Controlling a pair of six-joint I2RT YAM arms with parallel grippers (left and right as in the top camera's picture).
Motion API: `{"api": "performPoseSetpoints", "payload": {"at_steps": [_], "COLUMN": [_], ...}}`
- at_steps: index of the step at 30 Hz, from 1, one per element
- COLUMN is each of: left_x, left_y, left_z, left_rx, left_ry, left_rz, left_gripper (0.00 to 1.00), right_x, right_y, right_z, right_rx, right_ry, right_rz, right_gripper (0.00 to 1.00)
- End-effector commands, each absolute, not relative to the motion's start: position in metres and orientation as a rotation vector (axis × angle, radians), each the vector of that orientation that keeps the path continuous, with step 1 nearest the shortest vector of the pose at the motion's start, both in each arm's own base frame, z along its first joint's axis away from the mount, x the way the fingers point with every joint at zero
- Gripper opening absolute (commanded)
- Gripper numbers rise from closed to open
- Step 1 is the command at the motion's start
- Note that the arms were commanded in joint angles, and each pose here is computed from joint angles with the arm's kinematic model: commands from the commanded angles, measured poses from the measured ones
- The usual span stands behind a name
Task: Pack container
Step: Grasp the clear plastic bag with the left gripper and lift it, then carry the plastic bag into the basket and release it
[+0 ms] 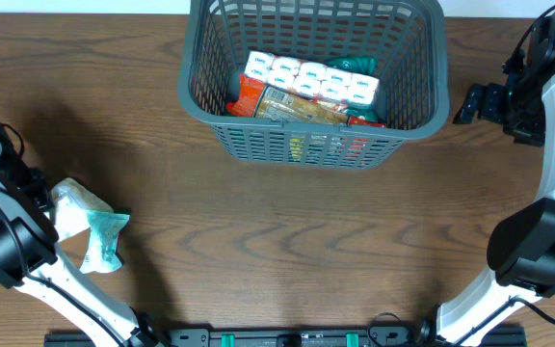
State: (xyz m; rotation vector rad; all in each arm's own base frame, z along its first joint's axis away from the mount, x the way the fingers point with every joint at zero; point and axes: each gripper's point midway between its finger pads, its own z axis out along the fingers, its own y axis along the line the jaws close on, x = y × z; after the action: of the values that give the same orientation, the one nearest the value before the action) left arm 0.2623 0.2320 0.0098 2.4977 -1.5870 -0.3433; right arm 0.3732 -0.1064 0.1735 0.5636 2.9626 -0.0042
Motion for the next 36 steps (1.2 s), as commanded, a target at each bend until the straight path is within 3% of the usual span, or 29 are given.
{"api": "performPoseSetpoints", "payload": {"at_steps": [1,10,16,21,27,33,36], "left_x": [0.276,0.331,0.382,0.400,0.399,0.413,0.426], "left_y": [0.254,0.264,0.187,0.087,-0.030,-0.120,-0.154], "left_z": [0.040,0.159,0.276,0.363,0.404,0.427,0.441], "left_rx": [2.417,1.998,1.330,0.214,-1.105,-2.088,-2.340], "left_ry": [-1.879,-2.785,-3.565,-4.052,-4.020,-3.762,-3.716], "left_rz": [-0.351,-0.296,0.064,0.203,0.090,-0.025,-0.020], "left_gripper": [0.15,0.14,0.10,0.06,0.07,0.16,0.17], "right_x": [0.374,0.372,0.372,0.371,0.370,0.370,0.369], "right_y": [-0.102,-0.101,-0.101,-0.101,-0.101,-0.100,-0.100], "right_z": [0.168,0.168,0.168,0.168,0.168,0.168,0.167], "right_rx": [0.554,0.556,0.557,0.557,0.547,0.536,0.536], "right_ry": [2.982,2.990,2.992,2.994,2.999,3.005,3.007], "right_rz": [0.009,0.011,0.012,0.012,0.013,0.017,0.018], "right_gripper": [0.99,0.99,0.99,0.99,0.99,0.99,0.99]}}
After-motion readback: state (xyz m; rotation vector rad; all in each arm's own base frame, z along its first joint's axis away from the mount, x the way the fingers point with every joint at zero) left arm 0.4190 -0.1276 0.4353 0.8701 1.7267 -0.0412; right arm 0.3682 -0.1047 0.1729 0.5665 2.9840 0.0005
